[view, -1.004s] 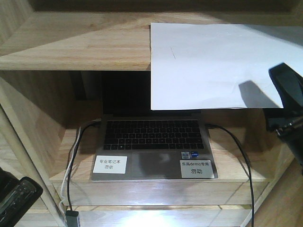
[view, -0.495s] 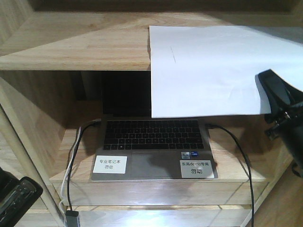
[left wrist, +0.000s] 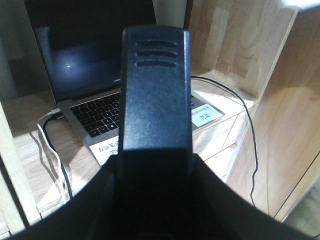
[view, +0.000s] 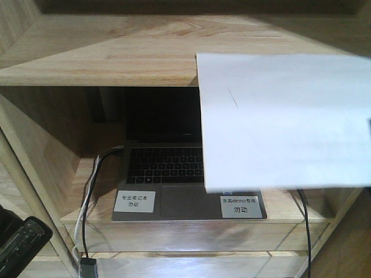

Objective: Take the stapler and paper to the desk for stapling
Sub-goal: 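Pull the paper off the shelf toward the robot with the right gripper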

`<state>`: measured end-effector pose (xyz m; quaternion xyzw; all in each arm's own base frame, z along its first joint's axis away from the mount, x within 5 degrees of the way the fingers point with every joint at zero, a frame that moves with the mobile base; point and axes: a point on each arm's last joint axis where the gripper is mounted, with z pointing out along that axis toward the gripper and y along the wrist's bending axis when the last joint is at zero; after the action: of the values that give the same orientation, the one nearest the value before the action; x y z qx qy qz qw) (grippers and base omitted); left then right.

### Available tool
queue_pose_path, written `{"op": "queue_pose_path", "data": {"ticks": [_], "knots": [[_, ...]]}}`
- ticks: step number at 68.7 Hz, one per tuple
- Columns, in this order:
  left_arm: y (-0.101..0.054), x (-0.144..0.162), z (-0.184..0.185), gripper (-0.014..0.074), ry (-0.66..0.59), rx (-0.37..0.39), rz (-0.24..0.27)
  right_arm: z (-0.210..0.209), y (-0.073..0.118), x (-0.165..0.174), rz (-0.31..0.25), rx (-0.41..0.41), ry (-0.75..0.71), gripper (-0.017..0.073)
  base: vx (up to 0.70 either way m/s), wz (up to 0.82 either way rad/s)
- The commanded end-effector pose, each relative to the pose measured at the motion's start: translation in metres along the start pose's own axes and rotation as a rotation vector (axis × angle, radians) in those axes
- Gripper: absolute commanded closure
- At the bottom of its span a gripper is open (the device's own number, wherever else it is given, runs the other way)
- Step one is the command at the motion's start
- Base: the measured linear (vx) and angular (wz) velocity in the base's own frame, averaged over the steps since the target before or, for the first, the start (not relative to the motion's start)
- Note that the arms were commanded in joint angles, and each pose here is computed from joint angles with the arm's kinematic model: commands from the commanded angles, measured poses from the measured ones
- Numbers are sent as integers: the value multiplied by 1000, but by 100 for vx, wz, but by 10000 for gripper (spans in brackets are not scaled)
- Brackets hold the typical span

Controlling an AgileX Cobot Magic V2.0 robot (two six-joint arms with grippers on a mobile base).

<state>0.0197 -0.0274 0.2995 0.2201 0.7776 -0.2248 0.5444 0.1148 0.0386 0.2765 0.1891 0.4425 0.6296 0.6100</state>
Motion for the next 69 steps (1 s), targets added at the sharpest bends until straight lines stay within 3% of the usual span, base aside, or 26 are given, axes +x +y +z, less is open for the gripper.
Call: {"op": "queue_pose_path", "data": {"ticks": [1, 17, 27, 34, 48, 69], "knots": [[-1, -19, -4, 601, -138, 5, -15, -10, 25, -4, -43, -228, -52, 561, 0, 0], [-1, -19, -4, 601, -138, 5, -15, -45, 23, 3, -51, -244, -54, 561, 0, 0], [-1, -19, -4, 601, -137, 5, -15, -51, 29, 5, -87, -258, -30, 561, 0, 0], [-1, -19, -4, 601, -136, 5, -16, -53, 27, 4, -102, -216, -45, 561, 0, 0], [-1, -19, -4, 601, -135, 5, -16, -54, 16, 2, -77, -73, -57, 561, 0, 0], [-1, -19, -4, 601, -135, 5, -16, -54, 13, 2, -79, -39, -52, 561, 0, 0]]}}
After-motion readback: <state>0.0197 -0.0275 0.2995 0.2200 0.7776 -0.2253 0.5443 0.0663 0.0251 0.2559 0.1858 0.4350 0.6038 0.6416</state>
